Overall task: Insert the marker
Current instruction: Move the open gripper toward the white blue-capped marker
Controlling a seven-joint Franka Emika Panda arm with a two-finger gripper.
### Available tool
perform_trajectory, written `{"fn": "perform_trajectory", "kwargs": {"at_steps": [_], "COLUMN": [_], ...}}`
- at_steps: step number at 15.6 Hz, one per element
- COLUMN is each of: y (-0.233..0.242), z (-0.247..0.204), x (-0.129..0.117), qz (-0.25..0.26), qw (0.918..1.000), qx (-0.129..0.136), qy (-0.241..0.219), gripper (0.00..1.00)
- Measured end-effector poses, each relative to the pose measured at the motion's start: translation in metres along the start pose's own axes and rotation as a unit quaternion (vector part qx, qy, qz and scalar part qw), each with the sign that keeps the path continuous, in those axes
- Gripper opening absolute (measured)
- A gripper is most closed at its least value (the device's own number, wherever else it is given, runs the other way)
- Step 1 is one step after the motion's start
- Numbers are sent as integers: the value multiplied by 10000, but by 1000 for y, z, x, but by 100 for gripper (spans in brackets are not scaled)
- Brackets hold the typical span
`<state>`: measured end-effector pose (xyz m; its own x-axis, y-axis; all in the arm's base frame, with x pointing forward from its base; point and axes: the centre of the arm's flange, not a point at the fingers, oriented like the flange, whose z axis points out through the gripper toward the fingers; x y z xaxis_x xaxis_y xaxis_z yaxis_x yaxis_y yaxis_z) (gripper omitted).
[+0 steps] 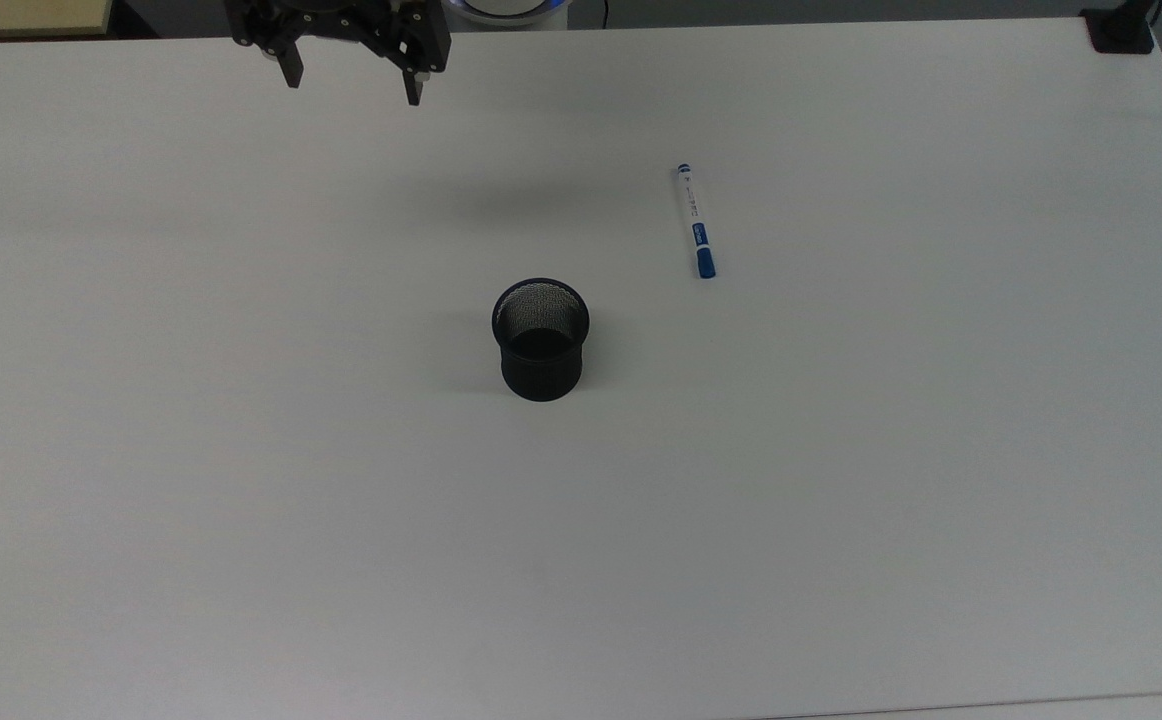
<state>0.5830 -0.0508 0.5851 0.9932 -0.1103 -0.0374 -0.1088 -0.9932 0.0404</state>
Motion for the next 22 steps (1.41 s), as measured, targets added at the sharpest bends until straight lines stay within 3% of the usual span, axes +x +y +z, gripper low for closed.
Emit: {"fn": "perform_trajectory", "kwargs": {"at_steps": [3, 11, 22], "y": [-4, -9, -70], "z": [4, 7, 45], "x": [-6, -5, 6], "qz": [-36, -80, -851], "qw": [9996, 9994, 9942], "qx": [-6, 65, 115], "qy": [-264, -324, -650], "gripper": [100, 100, 100]}}
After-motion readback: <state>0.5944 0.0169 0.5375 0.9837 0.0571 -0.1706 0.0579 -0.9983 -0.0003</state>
